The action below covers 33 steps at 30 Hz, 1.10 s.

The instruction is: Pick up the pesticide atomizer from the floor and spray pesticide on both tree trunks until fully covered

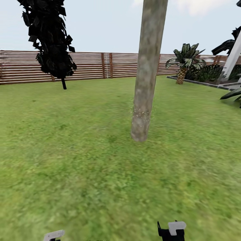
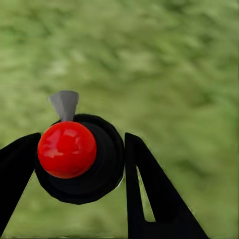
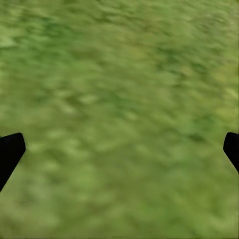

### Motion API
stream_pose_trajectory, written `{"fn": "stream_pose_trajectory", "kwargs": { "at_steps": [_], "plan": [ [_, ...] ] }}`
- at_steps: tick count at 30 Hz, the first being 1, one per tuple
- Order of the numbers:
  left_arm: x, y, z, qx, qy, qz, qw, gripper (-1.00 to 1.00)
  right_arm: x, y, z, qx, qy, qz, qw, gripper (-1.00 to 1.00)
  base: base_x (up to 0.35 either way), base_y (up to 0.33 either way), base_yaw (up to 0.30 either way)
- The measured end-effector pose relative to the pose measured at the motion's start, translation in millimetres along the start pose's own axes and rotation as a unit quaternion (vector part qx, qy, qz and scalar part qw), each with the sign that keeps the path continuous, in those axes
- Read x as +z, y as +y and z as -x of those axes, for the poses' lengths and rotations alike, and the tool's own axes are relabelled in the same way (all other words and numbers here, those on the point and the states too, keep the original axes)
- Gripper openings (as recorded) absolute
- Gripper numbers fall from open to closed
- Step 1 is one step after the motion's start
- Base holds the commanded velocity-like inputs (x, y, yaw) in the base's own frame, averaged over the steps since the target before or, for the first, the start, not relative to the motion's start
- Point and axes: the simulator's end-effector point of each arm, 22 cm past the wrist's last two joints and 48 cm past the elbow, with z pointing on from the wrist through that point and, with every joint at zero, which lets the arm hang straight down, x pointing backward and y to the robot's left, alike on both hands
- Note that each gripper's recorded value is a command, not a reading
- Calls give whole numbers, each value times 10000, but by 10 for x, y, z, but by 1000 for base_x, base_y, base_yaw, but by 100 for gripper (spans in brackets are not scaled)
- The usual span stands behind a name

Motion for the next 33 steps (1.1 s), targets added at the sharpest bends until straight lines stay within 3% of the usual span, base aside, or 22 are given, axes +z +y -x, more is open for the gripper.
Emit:
{"fn": "stream_pose_trajectory", "kwargs": {
  "at_steps": [33],
  "plan": [
    [-4, -25, -15, 27, 16, -33, 10000, -100, -1, 2, -3, -9, 3, 5, 10000, 100, 0, 0, 282]
  ]
}}
